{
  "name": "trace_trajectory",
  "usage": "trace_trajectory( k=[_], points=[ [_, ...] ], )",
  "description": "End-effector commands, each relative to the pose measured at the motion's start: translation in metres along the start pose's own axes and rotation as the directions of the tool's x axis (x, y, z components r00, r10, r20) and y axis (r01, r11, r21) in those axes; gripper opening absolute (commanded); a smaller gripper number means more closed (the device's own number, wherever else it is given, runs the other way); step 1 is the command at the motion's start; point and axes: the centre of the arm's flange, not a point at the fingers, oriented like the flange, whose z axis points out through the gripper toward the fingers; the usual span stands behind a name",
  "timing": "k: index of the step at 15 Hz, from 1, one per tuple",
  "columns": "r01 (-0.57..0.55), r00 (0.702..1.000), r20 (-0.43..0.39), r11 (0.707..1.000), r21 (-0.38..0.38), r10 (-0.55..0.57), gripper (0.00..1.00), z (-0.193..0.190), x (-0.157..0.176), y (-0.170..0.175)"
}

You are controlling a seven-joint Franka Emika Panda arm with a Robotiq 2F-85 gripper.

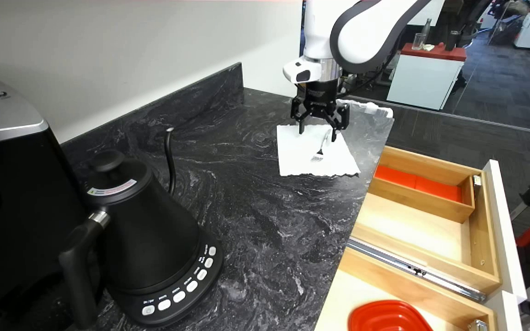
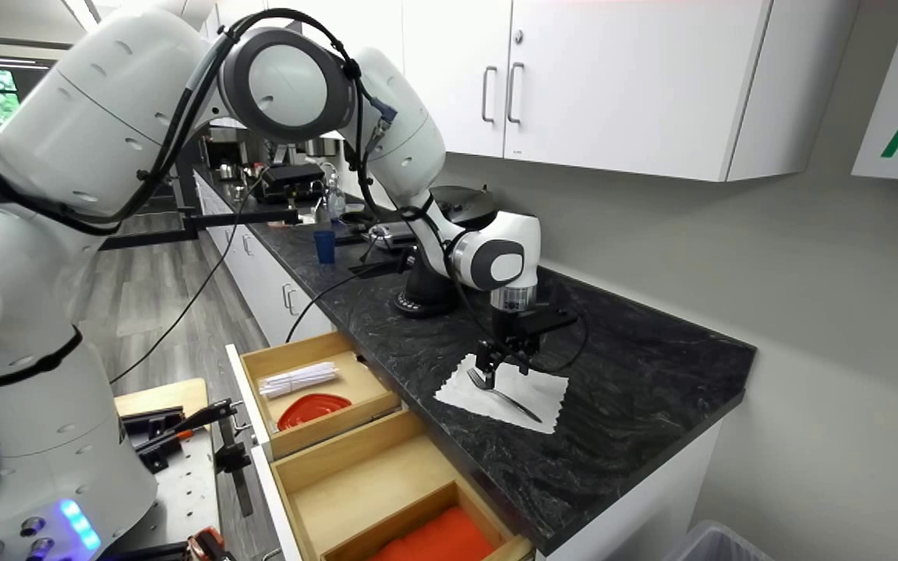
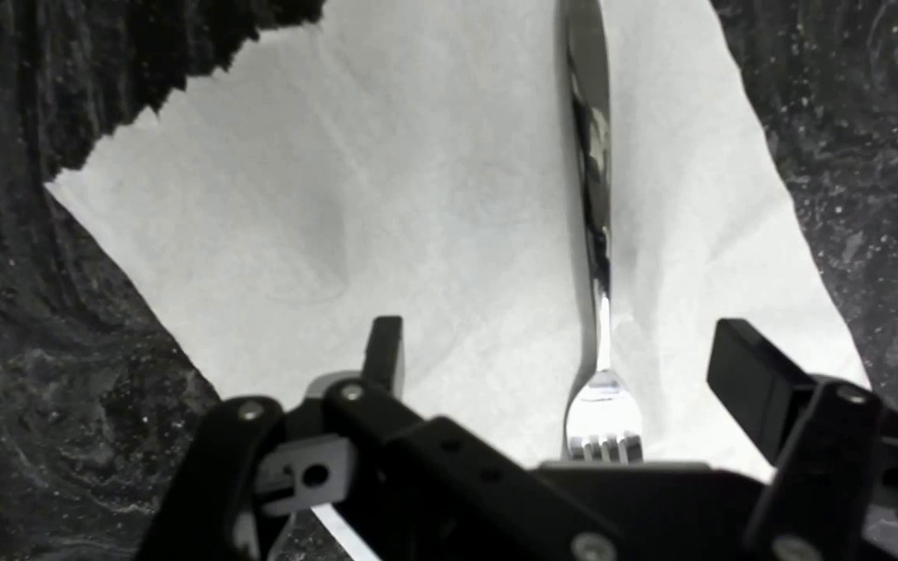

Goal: Take the fork from the counter and put it in the drawer

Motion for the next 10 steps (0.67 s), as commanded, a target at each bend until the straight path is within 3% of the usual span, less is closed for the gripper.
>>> trace_trajectory(
  k=[1,7,10],
  points=[
    [-0.006,1.000,-0.012,1.000,-0.013,0.006,1.00,-0.013,-0.004,-0.006],
    [-0.021,1.000,-0.012,1.000,0.003,0.021,1.00,-0.012,-0.008,-0.014],
    [-0.011,1.000,-0.003,1.000,0.004,0.011,1.00,0.000,-0.004,-0.002]
  ],
)
